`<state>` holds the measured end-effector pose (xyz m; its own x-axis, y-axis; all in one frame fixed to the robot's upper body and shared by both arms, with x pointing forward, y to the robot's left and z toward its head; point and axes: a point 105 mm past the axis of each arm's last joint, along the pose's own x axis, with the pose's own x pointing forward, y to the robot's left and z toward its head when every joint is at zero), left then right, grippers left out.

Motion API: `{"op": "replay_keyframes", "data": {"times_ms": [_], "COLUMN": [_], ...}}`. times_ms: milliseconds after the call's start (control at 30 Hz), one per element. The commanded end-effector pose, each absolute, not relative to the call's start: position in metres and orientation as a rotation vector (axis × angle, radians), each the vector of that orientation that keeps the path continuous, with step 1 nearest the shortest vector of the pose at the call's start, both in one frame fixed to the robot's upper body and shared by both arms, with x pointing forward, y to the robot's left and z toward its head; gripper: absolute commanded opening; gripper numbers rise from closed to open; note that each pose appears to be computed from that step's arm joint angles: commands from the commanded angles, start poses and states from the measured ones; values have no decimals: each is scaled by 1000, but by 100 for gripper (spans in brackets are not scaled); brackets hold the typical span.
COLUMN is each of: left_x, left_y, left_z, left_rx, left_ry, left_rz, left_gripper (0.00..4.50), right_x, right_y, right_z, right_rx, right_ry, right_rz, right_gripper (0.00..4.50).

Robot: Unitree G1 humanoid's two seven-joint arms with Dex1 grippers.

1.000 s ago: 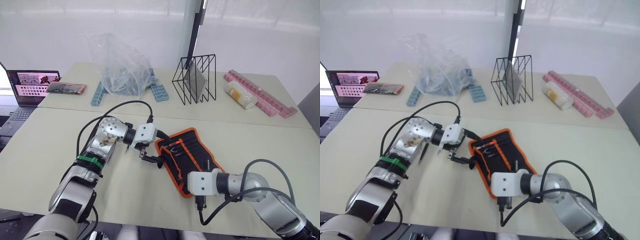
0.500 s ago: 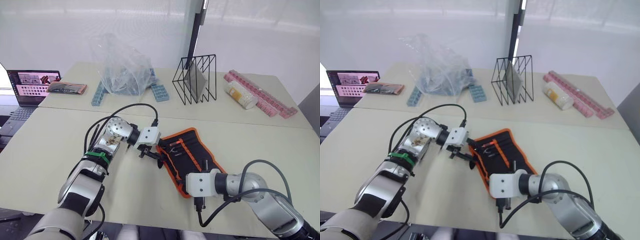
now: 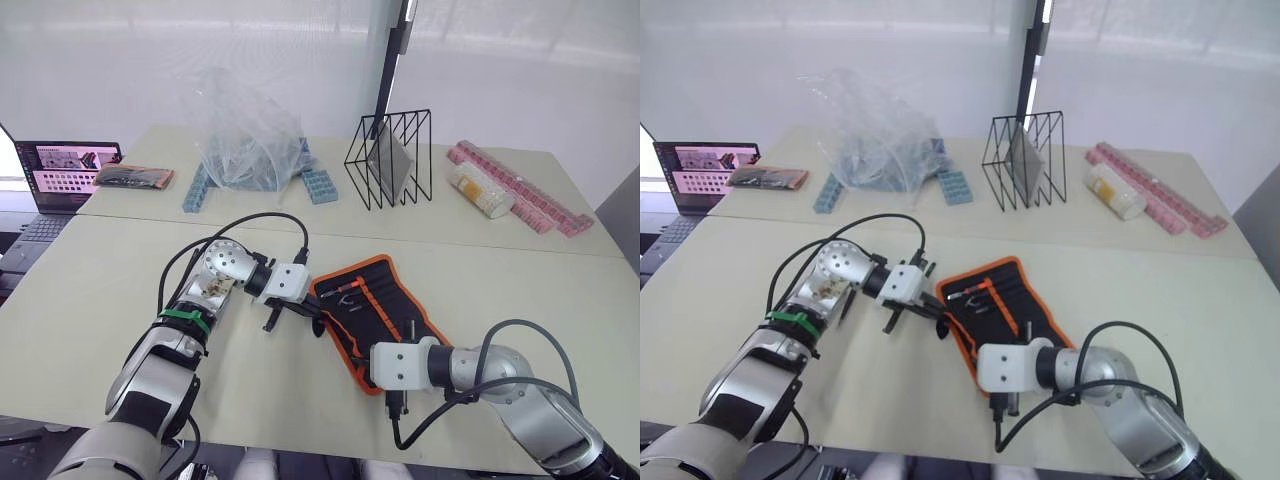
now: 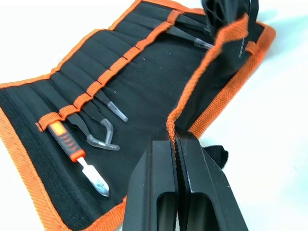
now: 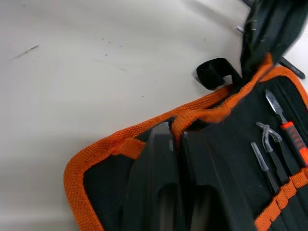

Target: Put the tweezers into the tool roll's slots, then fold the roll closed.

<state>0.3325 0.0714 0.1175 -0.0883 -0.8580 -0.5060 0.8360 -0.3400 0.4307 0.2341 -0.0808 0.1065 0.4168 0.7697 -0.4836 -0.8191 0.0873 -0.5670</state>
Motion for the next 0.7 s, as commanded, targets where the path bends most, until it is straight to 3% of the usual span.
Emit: {"op": "replay_keyframes", "data": {"times_ms": [33,100,267,700], "left_x": [333,331,326,319], "left_y": [74,76,82,101], "left_z": [122,118,109,98], "left_rx": [926,954,987,1019], "left_ry": [-138,-171,-222,-332], "left_rz": [-1676,-1658,-1632,-1579], "left_gripper": [0,0,0,0], "right_x": [237,238,241,260], "right_y": [-80,-81,-81,-73], "right_z": [133,147,165,133], "right_rx": [-663,-492,-262,-116], "right_ry": [35,45,44,108], "right_rz": [1119,1115,1112,1014], "right_gripper": [168,232,232,232]}}
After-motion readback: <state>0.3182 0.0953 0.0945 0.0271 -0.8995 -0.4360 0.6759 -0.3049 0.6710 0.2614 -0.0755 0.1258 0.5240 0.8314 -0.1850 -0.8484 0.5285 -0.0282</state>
